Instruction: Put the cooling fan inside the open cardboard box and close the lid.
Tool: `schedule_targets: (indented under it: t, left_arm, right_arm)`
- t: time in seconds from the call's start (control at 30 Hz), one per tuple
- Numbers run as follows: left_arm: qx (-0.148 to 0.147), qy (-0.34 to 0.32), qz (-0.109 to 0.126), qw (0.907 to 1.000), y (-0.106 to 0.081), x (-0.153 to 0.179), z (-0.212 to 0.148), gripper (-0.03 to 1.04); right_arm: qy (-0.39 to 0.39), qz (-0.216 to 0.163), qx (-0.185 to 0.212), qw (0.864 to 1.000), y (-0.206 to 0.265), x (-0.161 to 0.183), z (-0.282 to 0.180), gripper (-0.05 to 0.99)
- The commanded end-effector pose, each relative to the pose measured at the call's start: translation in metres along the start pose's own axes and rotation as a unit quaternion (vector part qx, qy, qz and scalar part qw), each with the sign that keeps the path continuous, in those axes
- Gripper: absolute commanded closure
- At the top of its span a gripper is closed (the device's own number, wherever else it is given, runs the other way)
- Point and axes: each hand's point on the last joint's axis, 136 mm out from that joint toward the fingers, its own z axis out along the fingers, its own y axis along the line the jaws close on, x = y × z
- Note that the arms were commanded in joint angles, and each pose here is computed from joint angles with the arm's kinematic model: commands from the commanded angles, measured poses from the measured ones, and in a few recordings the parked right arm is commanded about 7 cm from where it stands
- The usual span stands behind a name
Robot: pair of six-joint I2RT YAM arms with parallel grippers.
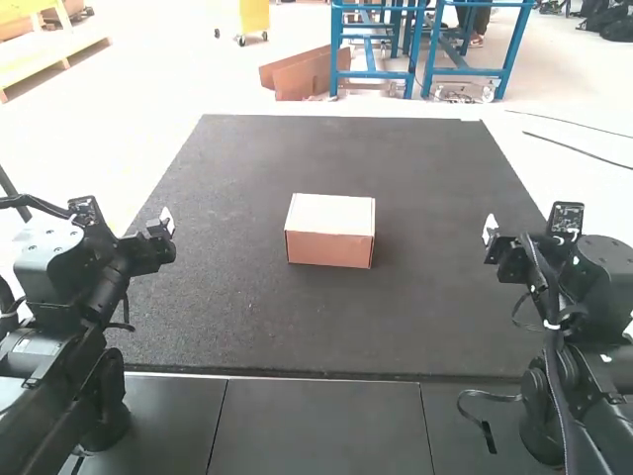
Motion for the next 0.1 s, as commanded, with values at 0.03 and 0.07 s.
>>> schedule_targets:
  t: [0.03, 0.07]
  left_arm:
    - [-0.006, -0.001, -0.004, 1.0000, 0.0027, 0.0019, -0.0001, 0.04]
    - [-0.007, -0.002, -0.004, 1.0000, 0.0033, 0.0014, -0.0001, 0.04]
  right_arm:
    - [0.012, 0.008, 0.029, 0.999, -0.0148, 0.0072, -0.0007, 0.02]
    - [0.014, 0.009, 0.036, 0.999, -0.0183, 0.0079, -0.0008, 0.02]
